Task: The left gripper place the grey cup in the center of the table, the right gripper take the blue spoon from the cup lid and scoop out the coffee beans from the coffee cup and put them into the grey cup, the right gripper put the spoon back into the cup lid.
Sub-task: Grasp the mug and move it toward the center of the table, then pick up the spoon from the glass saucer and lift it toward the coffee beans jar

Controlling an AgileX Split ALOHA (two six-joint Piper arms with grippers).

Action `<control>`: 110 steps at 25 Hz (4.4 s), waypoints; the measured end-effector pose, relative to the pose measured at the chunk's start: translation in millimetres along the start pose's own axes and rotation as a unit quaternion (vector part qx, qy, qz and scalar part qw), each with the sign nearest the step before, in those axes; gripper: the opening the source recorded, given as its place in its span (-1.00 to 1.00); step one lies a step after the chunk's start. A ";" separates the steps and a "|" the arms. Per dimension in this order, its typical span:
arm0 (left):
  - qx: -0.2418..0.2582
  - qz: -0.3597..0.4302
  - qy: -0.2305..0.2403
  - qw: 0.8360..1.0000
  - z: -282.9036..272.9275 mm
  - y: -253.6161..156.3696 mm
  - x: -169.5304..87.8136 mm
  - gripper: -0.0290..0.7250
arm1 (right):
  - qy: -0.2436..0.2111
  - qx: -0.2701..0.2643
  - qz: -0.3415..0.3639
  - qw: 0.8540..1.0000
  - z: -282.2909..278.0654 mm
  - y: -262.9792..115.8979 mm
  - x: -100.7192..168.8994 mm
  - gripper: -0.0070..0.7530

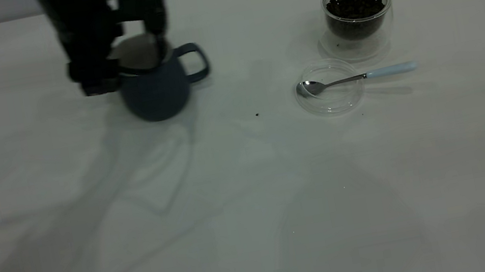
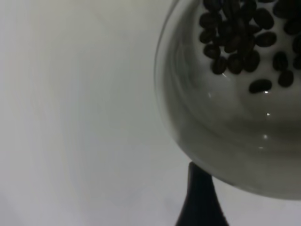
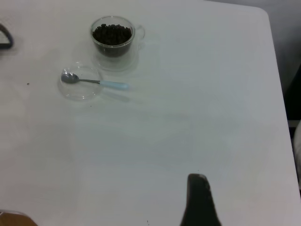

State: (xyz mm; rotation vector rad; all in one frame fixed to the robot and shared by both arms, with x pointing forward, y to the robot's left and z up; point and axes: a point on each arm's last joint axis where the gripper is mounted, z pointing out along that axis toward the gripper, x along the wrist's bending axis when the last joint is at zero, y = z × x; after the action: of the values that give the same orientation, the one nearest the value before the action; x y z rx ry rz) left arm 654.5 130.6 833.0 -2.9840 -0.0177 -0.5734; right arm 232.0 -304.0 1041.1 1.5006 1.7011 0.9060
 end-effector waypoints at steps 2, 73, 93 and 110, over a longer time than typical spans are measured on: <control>-0.012 0.000 0.006 1.000 -3.3 13.4 -3.9 0.65 | 0.000 0.000 0.000 1.000 0.0 0.0 0.0 0.51; -0.259 -0.466 -0.042 0.845 -329.5 -188.2 -296.9 0.65 | 0.000 0.000 0.000 1.000 0.0 0.0 0.0 0.51; -0.230 -0.508 -0.031 0.830 -315.5 -191.0 -299.5 0.65 | 0.000 0.000 0.000 1.000 0.0 0.0 0.0 0.51; -0.222 -0.680 0.136 0.685 -325.7 -200.8 -328.8 0.65 | 0.000 0.000 0.000 1.000 0.0 0.0 0.0 0.51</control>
State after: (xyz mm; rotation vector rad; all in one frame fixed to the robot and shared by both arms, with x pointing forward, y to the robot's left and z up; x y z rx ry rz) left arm 222.7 299.4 1031.9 -2.5952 -2.4675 -1.1850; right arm 232.0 -304.0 1041.1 1.5006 1.7011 0.9060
